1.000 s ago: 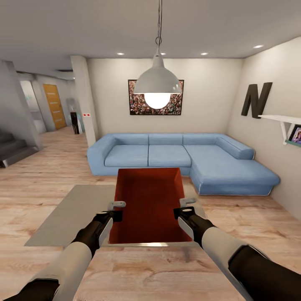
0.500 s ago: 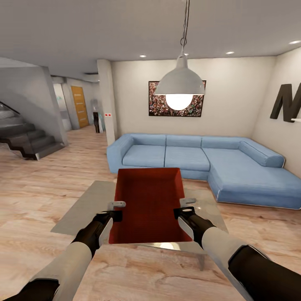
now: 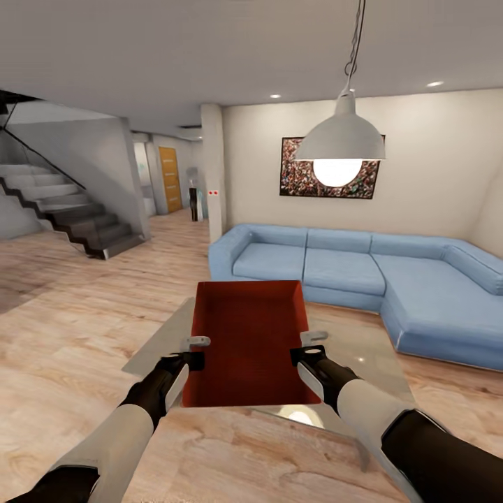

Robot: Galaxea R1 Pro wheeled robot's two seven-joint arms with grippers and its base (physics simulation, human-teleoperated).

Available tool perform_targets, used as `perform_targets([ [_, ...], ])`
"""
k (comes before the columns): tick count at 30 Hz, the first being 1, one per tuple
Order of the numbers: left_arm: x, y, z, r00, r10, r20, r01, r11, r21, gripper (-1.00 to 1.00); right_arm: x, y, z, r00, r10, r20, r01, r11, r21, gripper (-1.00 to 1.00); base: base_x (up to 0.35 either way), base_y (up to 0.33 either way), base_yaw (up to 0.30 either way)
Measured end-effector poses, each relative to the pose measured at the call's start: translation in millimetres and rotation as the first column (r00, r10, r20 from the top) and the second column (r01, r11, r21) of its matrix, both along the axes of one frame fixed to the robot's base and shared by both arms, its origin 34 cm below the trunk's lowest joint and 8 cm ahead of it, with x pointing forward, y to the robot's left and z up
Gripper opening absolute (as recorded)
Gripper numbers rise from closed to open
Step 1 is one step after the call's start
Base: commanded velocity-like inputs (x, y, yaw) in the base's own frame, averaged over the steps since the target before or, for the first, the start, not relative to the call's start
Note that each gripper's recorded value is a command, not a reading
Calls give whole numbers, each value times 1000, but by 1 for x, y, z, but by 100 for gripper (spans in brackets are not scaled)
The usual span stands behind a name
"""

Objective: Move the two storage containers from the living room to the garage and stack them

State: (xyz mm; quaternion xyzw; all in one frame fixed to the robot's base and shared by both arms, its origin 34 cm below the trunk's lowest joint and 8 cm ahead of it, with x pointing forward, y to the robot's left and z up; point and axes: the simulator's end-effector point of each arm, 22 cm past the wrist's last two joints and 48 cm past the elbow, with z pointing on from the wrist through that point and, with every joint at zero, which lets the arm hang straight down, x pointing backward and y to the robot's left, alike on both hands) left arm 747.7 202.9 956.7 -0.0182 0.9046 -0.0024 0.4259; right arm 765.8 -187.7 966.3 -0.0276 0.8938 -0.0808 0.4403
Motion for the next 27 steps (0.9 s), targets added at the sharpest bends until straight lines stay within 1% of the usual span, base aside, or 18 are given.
perform_targets([
  [27,1,0,8,1000,1,13,-1,1000,-1,-100,0,0,8,1000,0,13,0,1000,0,-100,0,0,295],
])
